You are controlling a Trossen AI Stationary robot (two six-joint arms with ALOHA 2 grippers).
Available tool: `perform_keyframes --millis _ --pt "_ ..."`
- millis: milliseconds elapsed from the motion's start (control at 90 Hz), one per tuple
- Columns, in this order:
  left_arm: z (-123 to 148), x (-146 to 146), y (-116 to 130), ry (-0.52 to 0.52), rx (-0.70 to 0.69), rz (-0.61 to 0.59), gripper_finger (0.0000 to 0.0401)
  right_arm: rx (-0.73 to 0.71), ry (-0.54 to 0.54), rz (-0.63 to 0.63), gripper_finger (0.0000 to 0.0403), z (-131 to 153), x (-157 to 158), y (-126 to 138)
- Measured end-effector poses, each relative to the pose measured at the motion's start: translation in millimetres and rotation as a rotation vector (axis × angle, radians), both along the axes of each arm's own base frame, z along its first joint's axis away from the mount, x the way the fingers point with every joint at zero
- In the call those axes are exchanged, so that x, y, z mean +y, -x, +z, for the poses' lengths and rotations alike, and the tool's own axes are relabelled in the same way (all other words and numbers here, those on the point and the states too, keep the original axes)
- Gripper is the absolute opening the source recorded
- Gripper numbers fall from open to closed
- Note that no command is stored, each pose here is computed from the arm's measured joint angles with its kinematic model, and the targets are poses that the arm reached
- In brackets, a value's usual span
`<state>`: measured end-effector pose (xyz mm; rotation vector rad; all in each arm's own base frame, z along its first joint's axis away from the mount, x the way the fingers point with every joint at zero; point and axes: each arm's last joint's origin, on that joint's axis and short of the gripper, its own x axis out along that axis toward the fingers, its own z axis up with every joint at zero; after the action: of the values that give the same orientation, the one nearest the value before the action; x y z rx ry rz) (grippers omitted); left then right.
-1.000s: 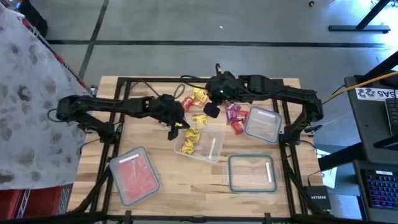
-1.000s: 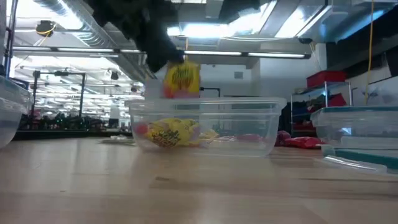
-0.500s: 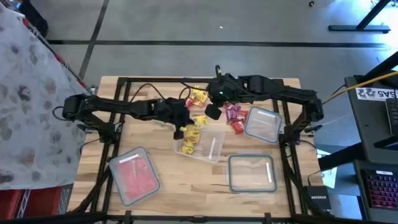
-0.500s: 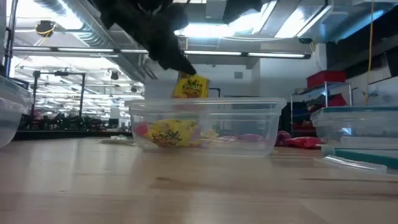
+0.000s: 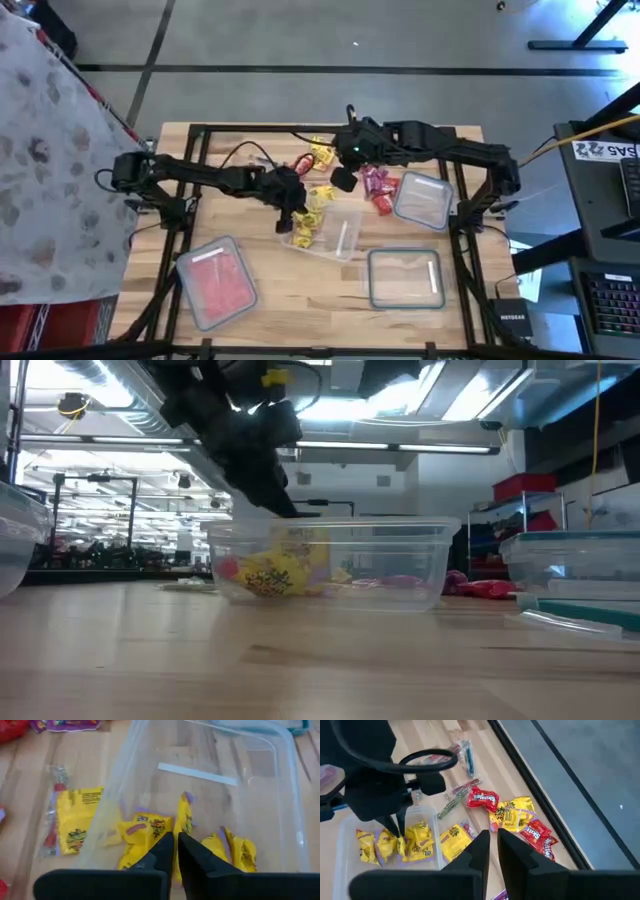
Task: Sort candy
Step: Put the yellow candy into the rectangular transparent bin
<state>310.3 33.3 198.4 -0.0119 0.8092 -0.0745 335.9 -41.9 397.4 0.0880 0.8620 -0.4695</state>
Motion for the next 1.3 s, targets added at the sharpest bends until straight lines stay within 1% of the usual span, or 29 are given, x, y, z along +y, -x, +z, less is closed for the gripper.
perform_keyframes --millis 111,189,256,333,433,544,600,689,767,811,900,1022,1100,1300 --pt "0 6 2 0.034 0.023 0.056 0.0058 0.0 0.0 0.0 0.0024 0 0 0" --pt "0 13 4 0.037 0.037 0.151 0.0086 0.0 0.0 0.0 0.0024 0 0 0" --pt "-1 19 6 0.043 0.056 0.205 0.0106 0.0 0.0 0.0 0.0024 0 0 0" --pt "0 24 8 0.074 0.051 0.252 0.0122 -0.001 0.0 0.0 0.0024 0 0 0" --pt "6 22 9 0.122 0.028 0.222 0.0127 0.0 -0.001 -0.001 0.0024 0 0 0" --pt "7 17 8 0.237 0.02 0.122 0.0115 -0.001 -0.001 -0.001 0.0024 0 0 0" --pt "5 15 5 0.266 0.011 0.087 0.0102 -0.004 0.0 -0.001 0.0024 0 0 0" --pt "-4 12 -3 0.261 0.005 0.057 0.0076 -0.011 0.0 -0.001 0.0024 1 0 -1" --pt "-17 12 -12 0.247 -0.006 0.045 0.0054 -0.017 0.002 -0.001 0.0024 1 0 -1" --pt "-26 12 -17 0.256 -0.004 0.041 0.0044 -0.024 0.003 -0.002 0.0024 1 0 -2" --pt "-35 16 -20 0.305 0.015 0.072 0.0024 -0.028 0.004 -0.002 0.0024 2 0 -2" --pt "-35 25 -18 0.347 0.025 0.152 0.0004 -0.026 0.003 -0.002 0.0024 2 0 -2" --pt "-37 30 -16 0.366 0.043 0.192 0.0002 -0.027 0.004 -0.002 0.0024 2 0 -2" --pt "-38 43 -12 0.37 0.051 0.236 0.0002 -0.018 0.029 0.004 0.0024 2 -1 -2"
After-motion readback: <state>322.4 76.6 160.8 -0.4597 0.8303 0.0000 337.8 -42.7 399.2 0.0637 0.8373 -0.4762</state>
